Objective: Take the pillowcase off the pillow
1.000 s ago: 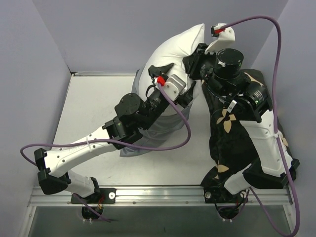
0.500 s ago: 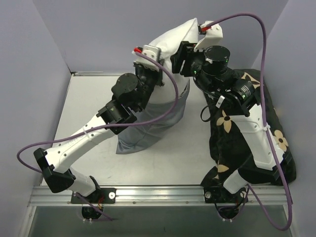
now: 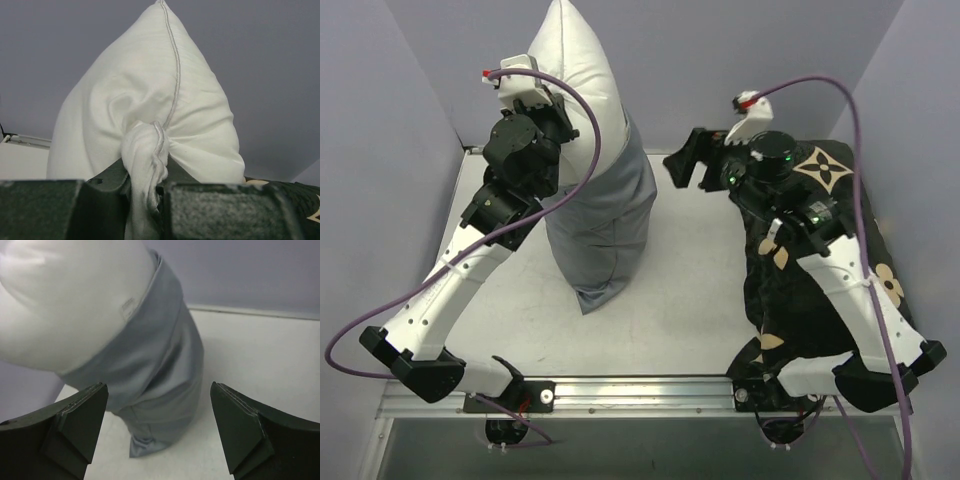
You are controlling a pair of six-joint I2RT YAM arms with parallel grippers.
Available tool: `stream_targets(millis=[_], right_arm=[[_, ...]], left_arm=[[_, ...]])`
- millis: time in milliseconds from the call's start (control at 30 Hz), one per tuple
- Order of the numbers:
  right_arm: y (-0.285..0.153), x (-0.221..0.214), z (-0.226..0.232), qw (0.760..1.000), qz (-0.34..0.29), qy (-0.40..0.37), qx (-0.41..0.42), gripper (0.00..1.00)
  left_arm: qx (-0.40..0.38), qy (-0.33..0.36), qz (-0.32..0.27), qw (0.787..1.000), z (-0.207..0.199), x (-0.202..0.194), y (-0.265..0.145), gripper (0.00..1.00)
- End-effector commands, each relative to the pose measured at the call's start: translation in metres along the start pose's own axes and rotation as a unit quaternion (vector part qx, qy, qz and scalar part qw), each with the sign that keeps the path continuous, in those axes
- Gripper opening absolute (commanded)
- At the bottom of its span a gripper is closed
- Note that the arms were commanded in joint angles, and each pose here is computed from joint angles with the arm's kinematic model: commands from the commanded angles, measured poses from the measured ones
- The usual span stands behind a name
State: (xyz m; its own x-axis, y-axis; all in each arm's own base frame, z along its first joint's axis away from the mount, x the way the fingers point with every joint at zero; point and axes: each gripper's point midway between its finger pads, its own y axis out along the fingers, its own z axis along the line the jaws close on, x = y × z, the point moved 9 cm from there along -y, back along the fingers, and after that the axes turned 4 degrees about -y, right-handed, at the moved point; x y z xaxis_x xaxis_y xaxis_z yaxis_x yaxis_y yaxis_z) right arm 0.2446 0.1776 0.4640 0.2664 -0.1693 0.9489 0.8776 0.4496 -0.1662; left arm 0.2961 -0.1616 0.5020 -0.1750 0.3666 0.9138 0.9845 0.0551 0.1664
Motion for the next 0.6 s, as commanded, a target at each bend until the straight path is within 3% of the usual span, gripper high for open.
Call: stream_targets(millis=[0,33,167,267,400,567], right_arm=[[0.040,-0.058,0.007,0.993,0.058,0.016,0.103,0.86],[0.048,-0.061,0.013,0.988,0.050,0.026,0.144,0.86],[0.085,-0.093,0.004,0.984,0.087,0.070,0.140,0.87],[0.110,-0.101,-0.006,0.977,0.079,0.137,0.142,0.87],[0.130,-0.109,-0.010,0.974,0.074,0.186,0.107,0.87],[0.141,-0.130,-0.007,0.962,0.099,0.238,0.084,0.80]], left_arm=[[-0.005,0.038,0.056,0.998,0.006,-0.015,-0.008,0.00],[-0.005,0.039,0.057,0.998,0.009,-0.012,-0.011,0.00],[-0.006,0.034,0.060,0.998,0.015,-0.005,-0.016,0.00],[-0.011,0.031,0.058,0.998,0.017,0.001,-0.021,0.00],[-0.014,0.034,0.059,0.998,0.018,0.002,-0.022,0.00],[-0.016,0.033,0.056,0.998,0.017,0.006,-0.022,0.00]])
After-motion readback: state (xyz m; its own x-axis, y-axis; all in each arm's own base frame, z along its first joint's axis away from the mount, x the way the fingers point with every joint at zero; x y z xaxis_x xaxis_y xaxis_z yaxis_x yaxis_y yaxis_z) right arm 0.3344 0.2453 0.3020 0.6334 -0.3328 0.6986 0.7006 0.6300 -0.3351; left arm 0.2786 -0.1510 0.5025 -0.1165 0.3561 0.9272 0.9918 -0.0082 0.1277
